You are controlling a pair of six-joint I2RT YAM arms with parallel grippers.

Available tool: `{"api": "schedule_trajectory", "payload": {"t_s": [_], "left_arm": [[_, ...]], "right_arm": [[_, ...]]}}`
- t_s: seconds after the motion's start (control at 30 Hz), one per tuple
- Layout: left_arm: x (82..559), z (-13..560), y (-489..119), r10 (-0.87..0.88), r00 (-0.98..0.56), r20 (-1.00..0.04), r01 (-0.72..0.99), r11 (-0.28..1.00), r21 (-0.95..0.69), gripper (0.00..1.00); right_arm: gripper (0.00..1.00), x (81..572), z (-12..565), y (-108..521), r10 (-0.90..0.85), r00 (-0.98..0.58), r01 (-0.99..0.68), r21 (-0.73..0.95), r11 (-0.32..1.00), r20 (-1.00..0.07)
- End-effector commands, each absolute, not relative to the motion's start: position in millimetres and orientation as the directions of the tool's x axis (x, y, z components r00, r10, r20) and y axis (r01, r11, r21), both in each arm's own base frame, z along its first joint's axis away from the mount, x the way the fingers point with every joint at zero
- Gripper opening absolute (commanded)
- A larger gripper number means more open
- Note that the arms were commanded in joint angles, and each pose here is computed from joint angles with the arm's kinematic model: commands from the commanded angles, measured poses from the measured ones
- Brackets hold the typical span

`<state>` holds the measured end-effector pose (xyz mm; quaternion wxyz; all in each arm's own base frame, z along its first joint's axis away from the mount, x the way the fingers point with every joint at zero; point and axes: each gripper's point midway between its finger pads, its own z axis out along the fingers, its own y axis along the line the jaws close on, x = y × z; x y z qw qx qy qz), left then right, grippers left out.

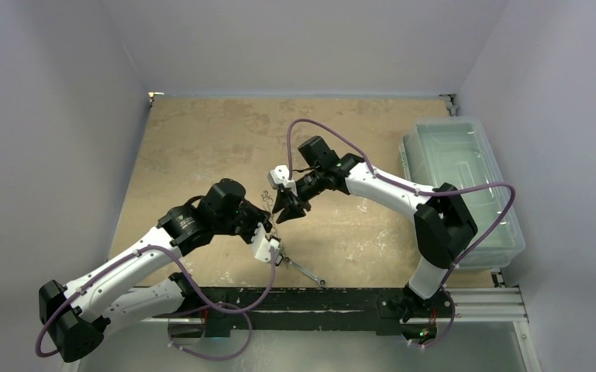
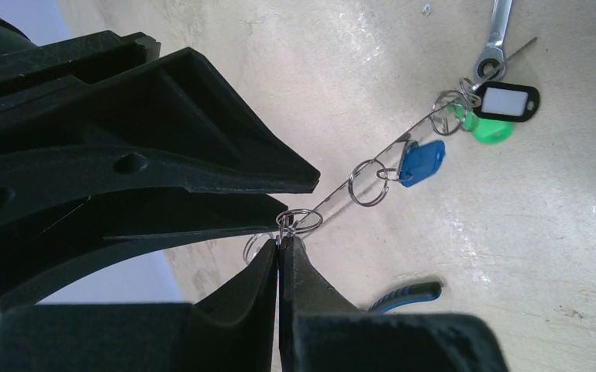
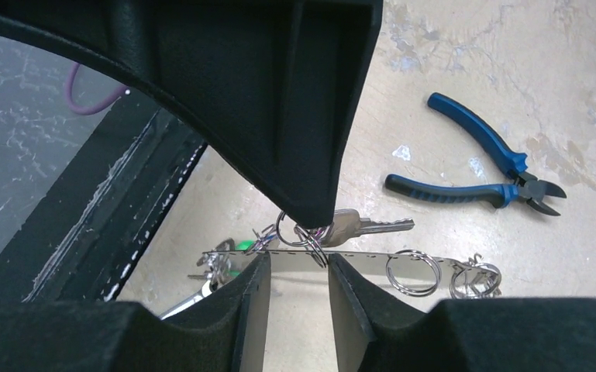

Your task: Remove the keys from the keyring

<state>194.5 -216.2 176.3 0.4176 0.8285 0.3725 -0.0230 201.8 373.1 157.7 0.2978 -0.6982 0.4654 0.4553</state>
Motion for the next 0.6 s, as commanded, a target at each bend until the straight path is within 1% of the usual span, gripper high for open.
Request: {"api": "schedule_trajectory", "payload": {"t_s": [0.0,0.43,0.57], "left_arm": [[198,203,-229,0.550,0.753,-0.361,0.595,-0.335,0.730,0.00],[203,207,-230,0.566,0.743,-0.357,0.598,-0.324,0.733,0.00],[204,209,-230,0.569,0.737,-0.364,0.602,-0.310,0.736,0.00]], "right_arm": [[0.35,203,172,379,-0.349,0.207,-0.912,-0.051,-0.407,-0.914],[0.29,199,182,384,-0.328,0.216,-0.898,-0.056,-0.436,-0.920],[0.21,197,178,384,-0.335,0.216,-0.899,-0.053,-0.435,-0.917]]}}
